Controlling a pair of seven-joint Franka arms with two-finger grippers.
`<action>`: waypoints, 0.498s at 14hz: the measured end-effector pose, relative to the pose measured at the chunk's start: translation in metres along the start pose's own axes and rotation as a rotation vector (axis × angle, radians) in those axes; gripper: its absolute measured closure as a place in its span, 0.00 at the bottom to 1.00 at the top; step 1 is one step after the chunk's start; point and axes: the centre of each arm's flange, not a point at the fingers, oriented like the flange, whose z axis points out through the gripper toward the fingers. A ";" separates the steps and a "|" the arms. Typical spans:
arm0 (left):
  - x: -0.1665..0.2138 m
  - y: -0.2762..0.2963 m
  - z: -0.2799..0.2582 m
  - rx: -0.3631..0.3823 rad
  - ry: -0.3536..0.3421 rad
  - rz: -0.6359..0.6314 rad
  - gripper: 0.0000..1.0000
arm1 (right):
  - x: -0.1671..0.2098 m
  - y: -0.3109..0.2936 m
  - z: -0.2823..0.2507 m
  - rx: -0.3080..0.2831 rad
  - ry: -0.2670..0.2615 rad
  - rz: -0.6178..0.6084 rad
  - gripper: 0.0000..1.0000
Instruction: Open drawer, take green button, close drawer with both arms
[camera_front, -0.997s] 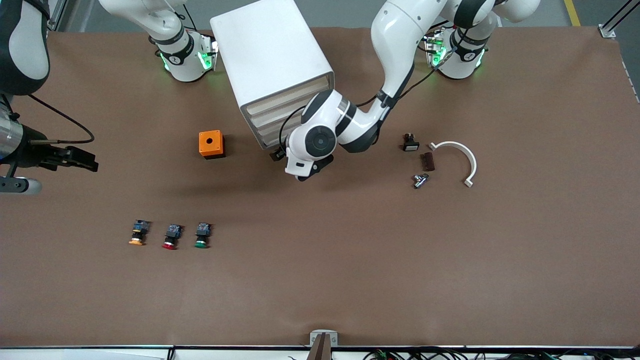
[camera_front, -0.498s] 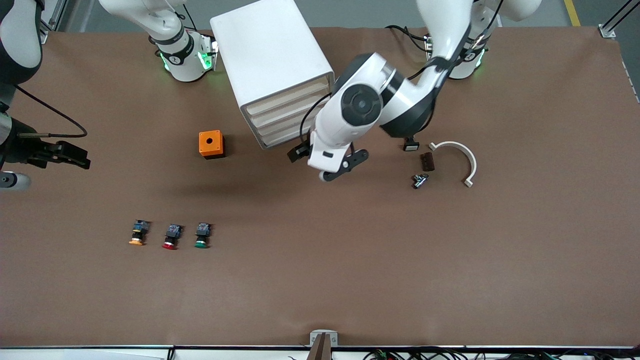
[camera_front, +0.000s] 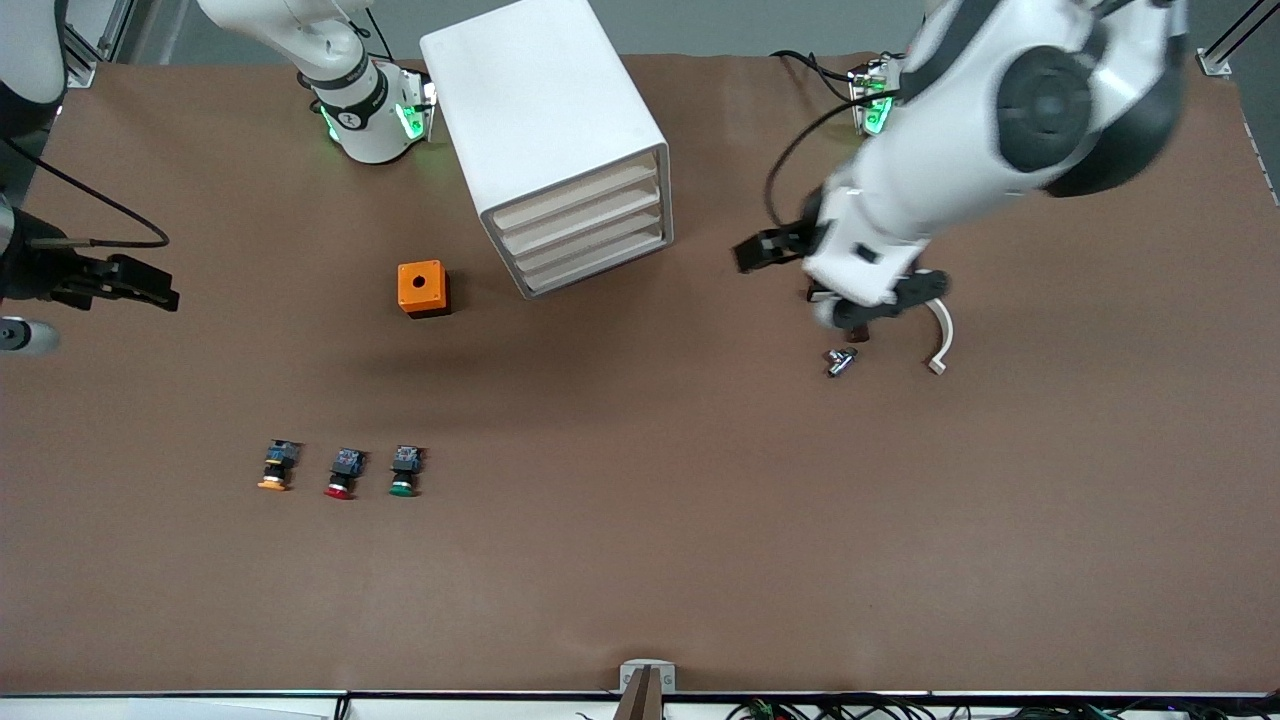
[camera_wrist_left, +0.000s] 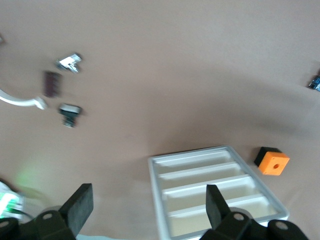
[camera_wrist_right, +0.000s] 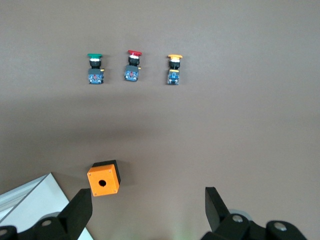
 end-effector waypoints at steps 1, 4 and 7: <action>0.014 -0.030 -0.017 -0.004 -0.006 0.033 0.01 | -0.005 0.000 -0.007 0.004 0.008 -0.001 0.00; 0.050 -0.118 -0.052 0.051 0.003 0.124 0.01 | -0.017 -0.003 -0.023 0.012 0.031 -0.012 0.00; 0.071 -0.168 -0.053 0.180 0.013 0.173 0.01 | -0.020 -0.006 -0.026 0.014 0.032 -0.020 0.00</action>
